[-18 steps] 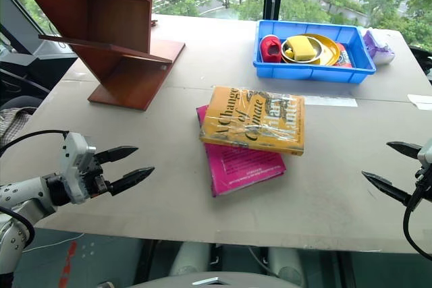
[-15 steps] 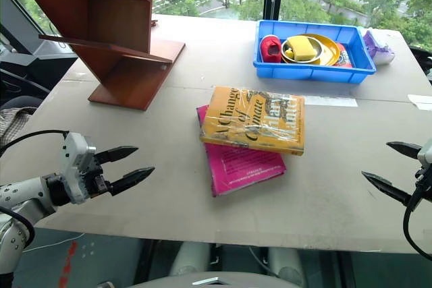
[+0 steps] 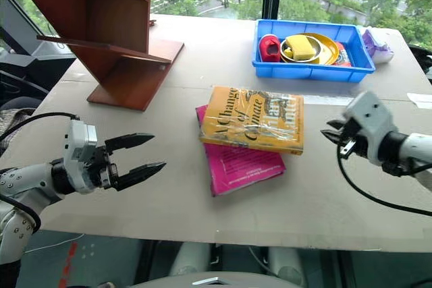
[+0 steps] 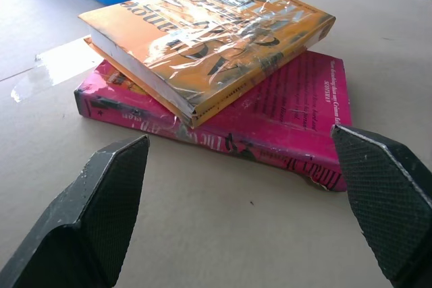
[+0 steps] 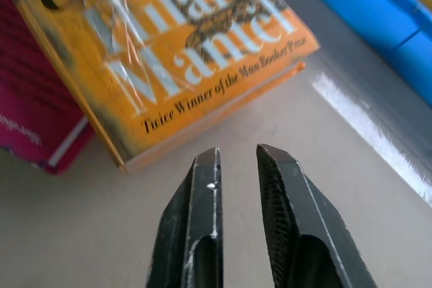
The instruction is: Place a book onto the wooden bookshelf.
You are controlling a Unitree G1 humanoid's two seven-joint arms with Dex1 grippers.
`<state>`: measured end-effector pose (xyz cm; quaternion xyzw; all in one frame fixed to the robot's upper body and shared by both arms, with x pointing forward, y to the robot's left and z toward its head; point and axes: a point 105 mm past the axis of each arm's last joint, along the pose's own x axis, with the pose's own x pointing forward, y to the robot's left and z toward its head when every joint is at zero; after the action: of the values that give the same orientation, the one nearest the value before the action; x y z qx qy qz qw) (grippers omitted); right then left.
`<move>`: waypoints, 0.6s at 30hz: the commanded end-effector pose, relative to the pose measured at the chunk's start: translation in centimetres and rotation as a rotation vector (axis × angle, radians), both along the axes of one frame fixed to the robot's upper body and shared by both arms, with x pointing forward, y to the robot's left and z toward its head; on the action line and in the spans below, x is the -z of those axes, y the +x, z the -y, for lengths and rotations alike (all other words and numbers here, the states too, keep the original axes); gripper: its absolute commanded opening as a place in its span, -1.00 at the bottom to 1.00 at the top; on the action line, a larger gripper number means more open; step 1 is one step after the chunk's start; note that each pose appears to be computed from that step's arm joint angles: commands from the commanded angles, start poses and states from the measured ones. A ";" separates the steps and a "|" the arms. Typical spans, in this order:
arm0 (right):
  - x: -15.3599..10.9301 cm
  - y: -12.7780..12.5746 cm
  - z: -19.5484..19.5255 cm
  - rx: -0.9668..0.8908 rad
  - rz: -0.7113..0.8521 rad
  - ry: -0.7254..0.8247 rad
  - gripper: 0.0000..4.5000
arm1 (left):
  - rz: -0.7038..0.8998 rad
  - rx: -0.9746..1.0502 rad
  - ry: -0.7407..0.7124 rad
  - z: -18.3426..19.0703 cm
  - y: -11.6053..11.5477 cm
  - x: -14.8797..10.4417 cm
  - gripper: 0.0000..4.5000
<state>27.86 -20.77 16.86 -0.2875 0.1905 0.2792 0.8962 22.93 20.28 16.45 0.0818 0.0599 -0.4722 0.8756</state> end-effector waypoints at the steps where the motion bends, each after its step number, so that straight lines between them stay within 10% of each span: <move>1: 0.1 1.7 0.2 0.067 0.023 -0.041 -0.98 | 0.046 0.016 0.002 0.6 -0.5 -0.7 0.97; 18: 0.9 5.0 -10.6 -0.195 0.005 0.037 -0.98 | 0.014 -0.082 0.000 -0.1 -2.4 0.9 0.97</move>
<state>33.02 -10.91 15.03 -0.2793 0.1756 0.3636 0.8712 20.76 20.49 14.28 0.0590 0.0850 -0.4354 0.8943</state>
